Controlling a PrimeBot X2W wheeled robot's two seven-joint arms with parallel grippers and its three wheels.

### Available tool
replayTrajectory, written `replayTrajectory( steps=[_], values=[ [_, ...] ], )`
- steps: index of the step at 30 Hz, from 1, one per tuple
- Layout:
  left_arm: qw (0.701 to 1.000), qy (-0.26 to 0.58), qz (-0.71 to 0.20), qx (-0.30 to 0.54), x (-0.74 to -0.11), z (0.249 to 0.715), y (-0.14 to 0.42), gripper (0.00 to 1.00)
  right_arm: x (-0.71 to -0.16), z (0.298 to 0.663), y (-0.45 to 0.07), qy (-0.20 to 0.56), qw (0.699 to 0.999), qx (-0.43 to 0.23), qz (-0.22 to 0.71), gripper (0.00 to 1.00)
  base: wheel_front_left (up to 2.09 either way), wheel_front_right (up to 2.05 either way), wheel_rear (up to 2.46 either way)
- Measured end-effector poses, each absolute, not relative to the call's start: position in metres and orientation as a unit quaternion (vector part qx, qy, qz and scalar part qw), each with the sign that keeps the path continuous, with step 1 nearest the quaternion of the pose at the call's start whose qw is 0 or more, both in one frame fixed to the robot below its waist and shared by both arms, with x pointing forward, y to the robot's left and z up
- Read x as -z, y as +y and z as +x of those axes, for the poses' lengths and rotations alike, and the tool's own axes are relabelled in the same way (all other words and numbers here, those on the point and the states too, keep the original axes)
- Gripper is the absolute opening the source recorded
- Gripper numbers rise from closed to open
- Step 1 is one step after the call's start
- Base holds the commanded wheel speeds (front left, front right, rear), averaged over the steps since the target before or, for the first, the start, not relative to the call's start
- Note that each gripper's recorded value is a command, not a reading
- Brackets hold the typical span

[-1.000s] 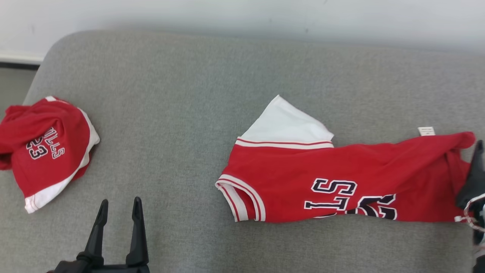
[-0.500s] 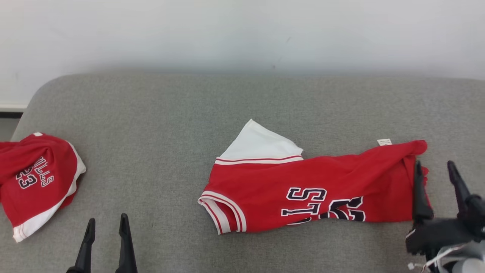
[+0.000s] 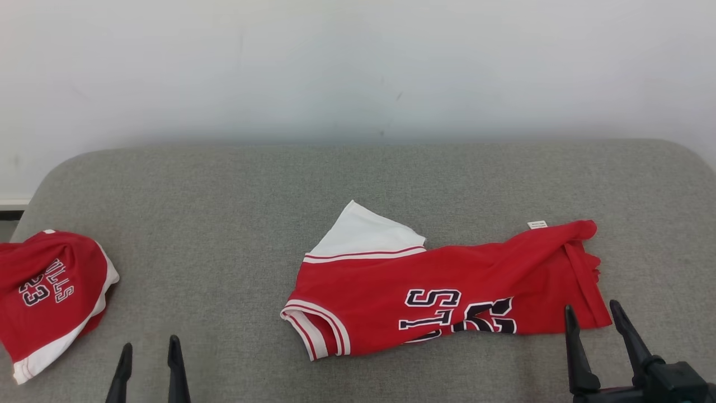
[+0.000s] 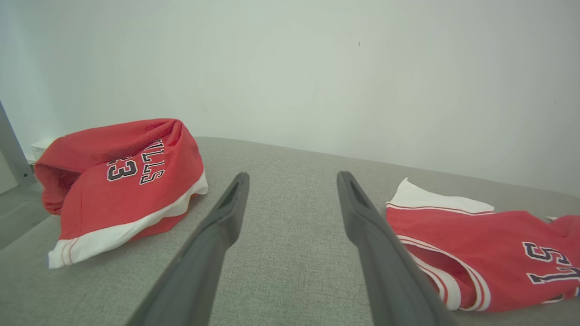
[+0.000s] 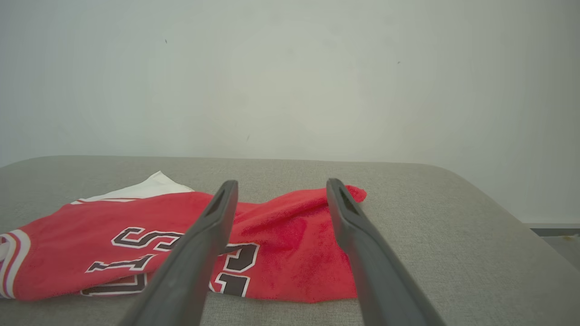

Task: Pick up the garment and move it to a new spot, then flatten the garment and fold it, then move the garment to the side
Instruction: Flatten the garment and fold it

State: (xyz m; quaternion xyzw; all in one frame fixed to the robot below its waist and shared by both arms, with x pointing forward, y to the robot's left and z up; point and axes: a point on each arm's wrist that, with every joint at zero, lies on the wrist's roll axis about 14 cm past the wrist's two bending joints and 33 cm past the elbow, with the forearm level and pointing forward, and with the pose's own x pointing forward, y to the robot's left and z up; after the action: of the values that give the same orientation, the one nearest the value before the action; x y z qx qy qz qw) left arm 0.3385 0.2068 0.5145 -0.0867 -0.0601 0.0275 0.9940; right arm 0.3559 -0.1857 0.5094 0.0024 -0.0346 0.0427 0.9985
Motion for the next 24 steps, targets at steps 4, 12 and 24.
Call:
replayTrajectory(
  steps=[4, 12, 24],
  values=[
    [0.995, -0.05, -0.085, -0.016, -0.508, 0.338, 0.201, 1.0, -0.502, 0.352, -0.191, -0.026, 0.999, -0.033, 0.005, 1.0, 0.0, 0.0, 0.0],
    [0.997, -0.028, -0.079, 0.005, -0.495, 0.338, 0.191, 1.0, -0.492, 0.343, -0.201, -0.015, 1.0, -0.012, 0.01, 1.0, 0.0, 0.0, 0.0],
    [0.996, -0.021, -0.078, 0.027, -0.492, 0.339, 0.179, 1.0, -0.484, 0.337, -0.205, -0.005, 1.0, 0.0, 0.015, 1.0, 0.0, 0.0, 0.0]
  ],
)
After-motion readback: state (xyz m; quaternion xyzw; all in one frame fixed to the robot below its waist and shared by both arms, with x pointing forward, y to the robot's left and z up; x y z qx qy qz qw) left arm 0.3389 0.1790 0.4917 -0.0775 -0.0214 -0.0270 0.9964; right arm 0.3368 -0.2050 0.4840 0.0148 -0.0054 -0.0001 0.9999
